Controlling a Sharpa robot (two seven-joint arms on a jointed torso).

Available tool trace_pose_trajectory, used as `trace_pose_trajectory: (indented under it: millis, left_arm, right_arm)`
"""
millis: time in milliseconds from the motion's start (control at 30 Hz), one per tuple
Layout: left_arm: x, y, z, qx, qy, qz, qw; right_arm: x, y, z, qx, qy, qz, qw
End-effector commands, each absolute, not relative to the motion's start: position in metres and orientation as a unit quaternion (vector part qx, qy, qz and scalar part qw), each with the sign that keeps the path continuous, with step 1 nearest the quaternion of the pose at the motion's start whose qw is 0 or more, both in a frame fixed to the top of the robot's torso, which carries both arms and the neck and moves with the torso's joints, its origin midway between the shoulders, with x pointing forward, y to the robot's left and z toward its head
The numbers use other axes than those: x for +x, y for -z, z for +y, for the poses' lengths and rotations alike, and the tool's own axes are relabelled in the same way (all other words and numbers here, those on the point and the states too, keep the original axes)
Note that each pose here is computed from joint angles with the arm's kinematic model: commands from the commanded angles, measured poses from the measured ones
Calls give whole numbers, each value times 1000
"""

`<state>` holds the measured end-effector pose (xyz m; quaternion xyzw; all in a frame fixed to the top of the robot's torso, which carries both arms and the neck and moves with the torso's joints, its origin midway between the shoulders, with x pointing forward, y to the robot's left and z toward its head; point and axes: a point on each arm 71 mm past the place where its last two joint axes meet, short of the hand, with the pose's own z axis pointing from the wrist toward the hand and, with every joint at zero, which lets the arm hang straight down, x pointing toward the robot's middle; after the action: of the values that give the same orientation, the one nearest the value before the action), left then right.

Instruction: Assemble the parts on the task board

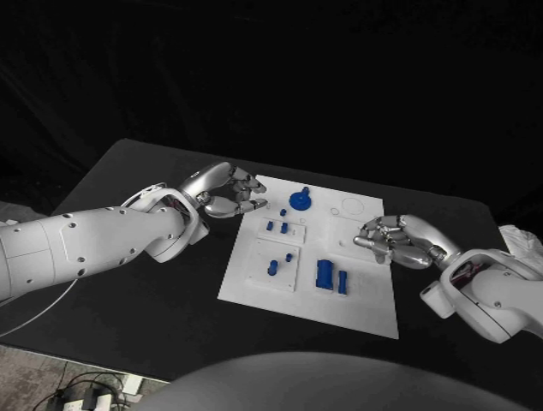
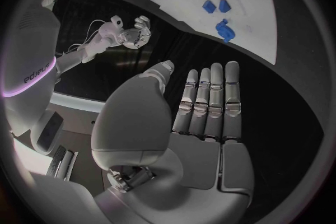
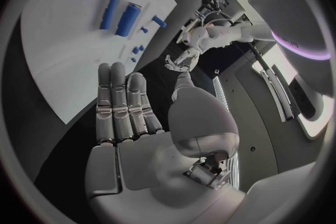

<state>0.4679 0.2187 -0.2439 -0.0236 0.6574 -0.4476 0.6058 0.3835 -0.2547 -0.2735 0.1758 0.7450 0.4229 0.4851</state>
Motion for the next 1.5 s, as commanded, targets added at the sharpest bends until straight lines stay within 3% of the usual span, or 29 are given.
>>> trace_pose_trajectory:
  millis: [33,333,533,767,800,1000,1500]
  left_arm:
    - [465,234,220,-86,523,601,598]
    - [455,234,220,-207,603,595,490]
    - [456,236,218,-240,616,592,460]
    - [457,236,218,-246,619,592,454]
    - [457,237,220,-230,597,602,479]
    - [459,235,217,-257,592,590,486]
    - [462,225,195,-474,518,509,497]
  right_arm:
    - [388,265,-256,268,-510,690,437]
    - [393,252,-257,285,-579,647,406]
    - [392,248,-257,279,-592,638,405]
    - [392,247,-257,277,-594,638,404]
    - [394,250,-259,282,-571,649,416]
    - [402,247,-253,299,-569,635,429]
    - [455,227,-202,465,-521,520,491]
